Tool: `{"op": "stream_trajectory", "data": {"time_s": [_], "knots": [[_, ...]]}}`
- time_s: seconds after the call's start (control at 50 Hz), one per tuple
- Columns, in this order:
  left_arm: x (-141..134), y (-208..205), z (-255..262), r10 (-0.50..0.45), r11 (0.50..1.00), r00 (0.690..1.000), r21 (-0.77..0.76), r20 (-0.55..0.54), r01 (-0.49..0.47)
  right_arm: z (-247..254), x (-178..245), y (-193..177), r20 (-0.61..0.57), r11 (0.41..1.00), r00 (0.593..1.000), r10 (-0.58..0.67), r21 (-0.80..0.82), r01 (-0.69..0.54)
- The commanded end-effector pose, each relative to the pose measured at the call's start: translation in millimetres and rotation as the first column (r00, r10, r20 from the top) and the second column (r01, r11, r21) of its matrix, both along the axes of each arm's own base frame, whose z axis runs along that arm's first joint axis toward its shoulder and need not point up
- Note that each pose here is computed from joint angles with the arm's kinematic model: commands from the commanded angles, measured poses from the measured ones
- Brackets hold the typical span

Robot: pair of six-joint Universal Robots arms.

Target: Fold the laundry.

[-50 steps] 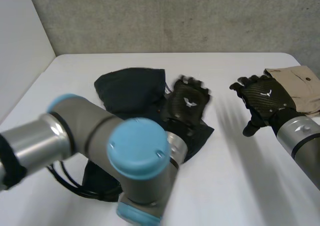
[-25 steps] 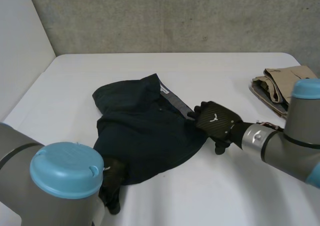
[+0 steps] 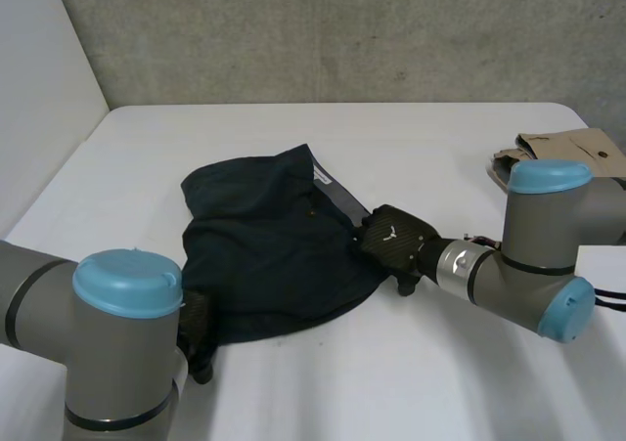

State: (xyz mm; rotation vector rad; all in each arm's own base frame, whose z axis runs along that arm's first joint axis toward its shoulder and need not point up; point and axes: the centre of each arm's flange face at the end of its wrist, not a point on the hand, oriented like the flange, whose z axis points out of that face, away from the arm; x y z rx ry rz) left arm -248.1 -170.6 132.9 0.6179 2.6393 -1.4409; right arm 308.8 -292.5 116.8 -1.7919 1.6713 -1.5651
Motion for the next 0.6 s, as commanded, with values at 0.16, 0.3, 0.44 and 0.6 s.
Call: {"op": "stream_trajectory", "data": {"time_s": [0.16, 0.3, 0.44, 0.6], "knots": [[-3, -6, 5, 0.002, 0.999, 1.000, -0.038, -0.026, -0.003, 0, 15, -4, 0.018, 1.000, 1.000, -0.020, -0.004, 0.020], [-1, -8, 5, 0.008, 0.999, 1.000, -0.040, -0.018, -0.008, -2, 20, -11, 0.028, 0.999, 0.999, -0.031, -0.011, 0.031], [2, -12, 3, 0.022, 0.998, 1.000, -0.051, -0.011, -0.022, -1, 28, -15, 0.032, 0.999, 0.999, -0.040, -0.036, 0.041], [7, -20, 2, 0.085, 0.991, 0.996, -0.107, 0.006, -0.084, 12, 30, -17, 0.053, 0.996, 0.996, -0.070, -0.042, 0.073]]}}
